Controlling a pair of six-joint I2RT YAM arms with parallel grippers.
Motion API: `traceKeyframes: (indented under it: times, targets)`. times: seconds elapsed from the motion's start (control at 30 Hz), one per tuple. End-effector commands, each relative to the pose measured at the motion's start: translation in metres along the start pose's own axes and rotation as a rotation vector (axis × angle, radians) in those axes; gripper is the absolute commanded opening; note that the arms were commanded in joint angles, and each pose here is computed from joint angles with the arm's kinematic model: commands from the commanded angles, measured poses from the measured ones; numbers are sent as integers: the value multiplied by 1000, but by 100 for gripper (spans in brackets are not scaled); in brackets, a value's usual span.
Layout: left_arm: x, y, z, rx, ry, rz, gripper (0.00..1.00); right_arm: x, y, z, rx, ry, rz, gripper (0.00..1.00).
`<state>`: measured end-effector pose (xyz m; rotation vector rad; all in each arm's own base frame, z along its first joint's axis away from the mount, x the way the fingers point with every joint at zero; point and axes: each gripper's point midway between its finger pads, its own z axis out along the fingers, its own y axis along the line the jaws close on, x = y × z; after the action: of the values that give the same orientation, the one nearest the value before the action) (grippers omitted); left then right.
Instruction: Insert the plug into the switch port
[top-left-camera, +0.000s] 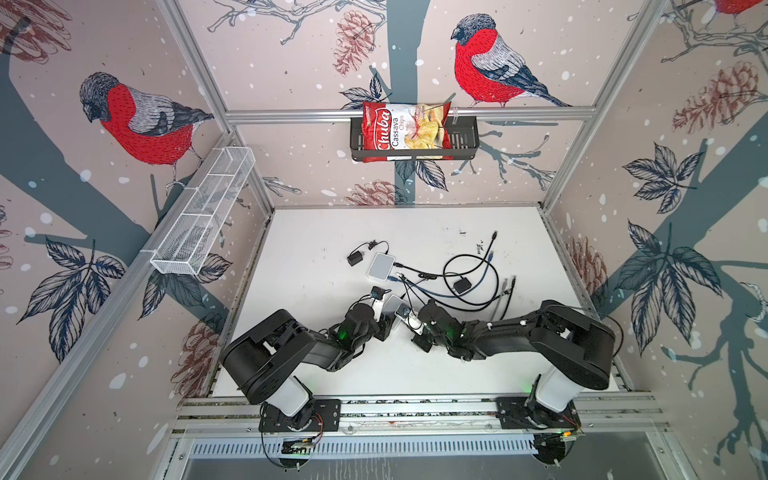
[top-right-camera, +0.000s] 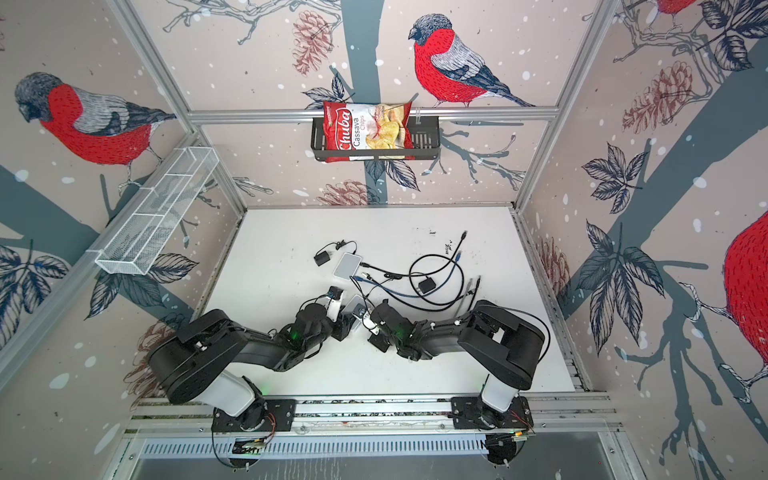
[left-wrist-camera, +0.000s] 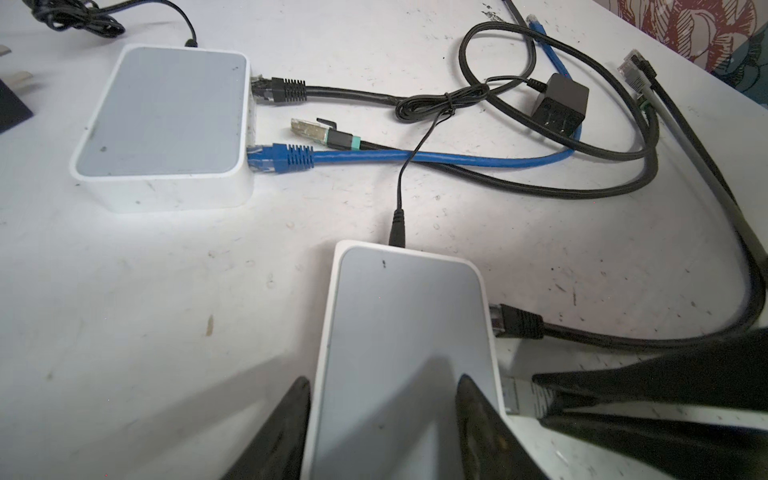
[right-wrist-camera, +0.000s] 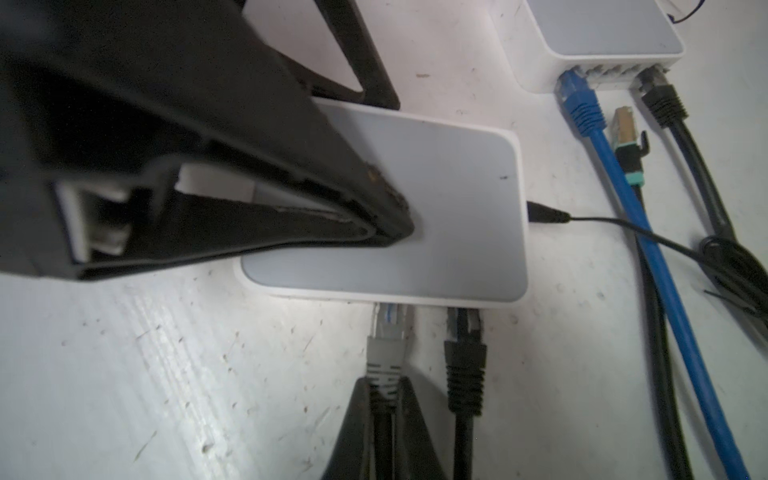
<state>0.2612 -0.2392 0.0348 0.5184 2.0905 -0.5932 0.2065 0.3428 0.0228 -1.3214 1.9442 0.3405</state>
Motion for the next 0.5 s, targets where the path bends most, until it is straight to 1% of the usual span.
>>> traceKeyframes:
  times: [0.0,0.2,0.37,0.47]
  targets:
    - [19,-100,-30,589,115,12,53,-96,2,-14,-50,-379,-21,0]
    - [23,-107,-33,643,123,-7,53,-103,-3,-15,-36,-409,-11,1]
    - [25,-114,-35,694,130,-10,52,-110,4,-12,-77,-428,-31,1]
    - [25,-118,-36,707,132,-4,52,-112,4,-11,-77,-428,-48,2]
